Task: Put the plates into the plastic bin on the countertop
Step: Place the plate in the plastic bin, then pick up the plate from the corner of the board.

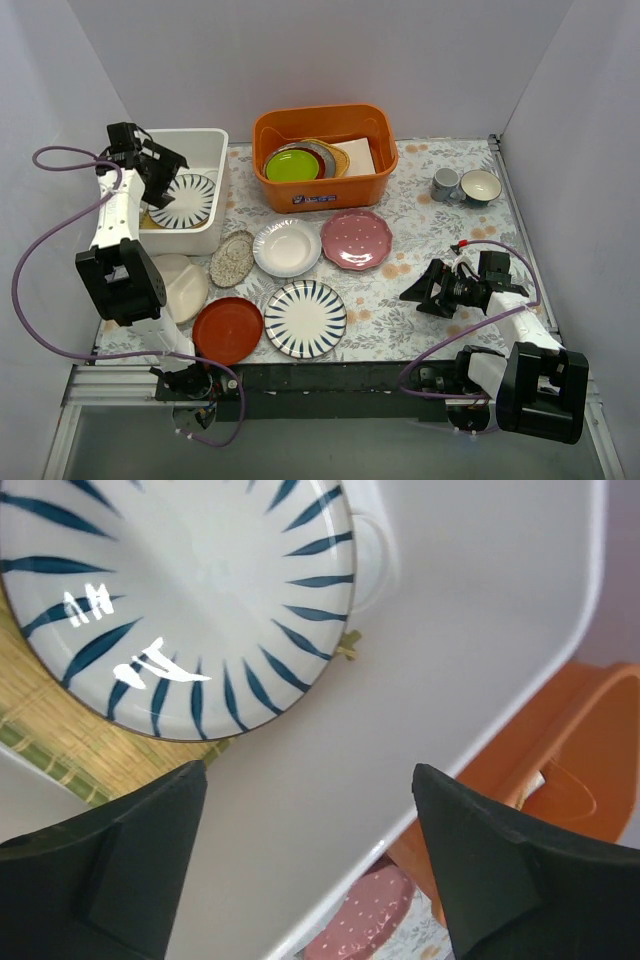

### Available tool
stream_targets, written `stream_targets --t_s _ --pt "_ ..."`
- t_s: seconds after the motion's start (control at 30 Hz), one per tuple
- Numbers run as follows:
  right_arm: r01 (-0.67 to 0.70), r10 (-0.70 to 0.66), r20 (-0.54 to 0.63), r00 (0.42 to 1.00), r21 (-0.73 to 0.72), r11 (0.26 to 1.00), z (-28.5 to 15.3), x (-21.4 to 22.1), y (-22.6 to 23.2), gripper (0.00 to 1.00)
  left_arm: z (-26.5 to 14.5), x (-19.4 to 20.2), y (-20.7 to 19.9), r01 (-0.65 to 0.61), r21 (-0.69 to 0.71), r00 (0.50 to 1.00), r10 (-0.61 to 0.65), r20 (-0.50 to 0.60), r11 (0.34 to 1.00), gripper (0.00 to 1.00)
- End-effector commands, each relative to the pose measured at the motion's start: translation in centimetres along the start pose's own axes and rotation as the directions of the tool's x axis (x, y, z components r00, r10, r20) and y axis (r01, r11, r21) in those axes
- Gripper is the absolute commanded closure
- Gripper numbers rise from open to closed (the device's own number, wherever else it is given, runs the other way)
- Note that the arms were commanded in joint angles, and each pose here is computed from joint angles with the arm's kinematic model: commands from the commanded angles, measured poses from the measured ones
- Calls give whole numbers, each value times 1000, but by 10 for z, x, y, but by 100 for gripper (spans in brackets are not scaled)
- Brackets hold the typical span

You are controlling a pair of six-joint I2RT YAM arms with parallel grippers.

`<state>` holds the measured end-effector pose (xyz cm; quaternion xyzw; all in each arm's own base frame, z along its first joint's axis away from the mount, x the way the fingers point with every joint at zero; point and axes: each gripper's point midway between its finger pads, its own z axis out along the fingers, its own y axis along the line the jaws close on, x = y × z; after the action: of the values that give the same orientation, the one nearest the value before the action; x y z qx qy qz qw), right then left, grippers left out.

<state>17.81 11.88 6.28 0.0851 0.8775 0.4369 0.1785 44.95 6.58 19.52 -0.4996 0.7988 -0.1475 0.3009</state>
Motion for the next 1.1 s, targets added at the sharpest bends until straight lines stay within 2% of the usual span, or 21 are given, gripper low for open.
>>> stream_targets --t_s 0.0,0.07,0.1,0.27,0.4,0.7,0.93,1.07 --pt "38 -38 6 999 -33 999 1 -2 6 5 -50 -15 -53 -32 210 999 26 31 977 10" --pt "38 -38 2 999 -35 999 1 -1 7 4 -66 -14 -69 -47 278 999 42 23 959 7" --pt "37 -37 1 999 -36 999 1 -1 7 4 -77 -15 -74 -54 305 998 46 32 951 2" --pt "38 -38 -9 999 -37 999 1 1 7 3 -104 -1 -86 -74 398 997 80 1 914 2" --pt "34 -35 -15 999 -30 999 2 1 7 3 -128 22 -88 -135 440 988 156 -13 888 2" --pt "49 -47 -49 998 34 998 6 -1 7 3 -171 97 -65 -245 444 953 299 -55 862 2" --pt "105 -99 -95 991 55 993 17 -4 27 3 -178 136 -30 -264 417 936 335 -106 870 2" --pt "134 -125 -106 986 79 988 25 -7 35 3 -179 173 -17 -325 404 894 417 -162 855 2"
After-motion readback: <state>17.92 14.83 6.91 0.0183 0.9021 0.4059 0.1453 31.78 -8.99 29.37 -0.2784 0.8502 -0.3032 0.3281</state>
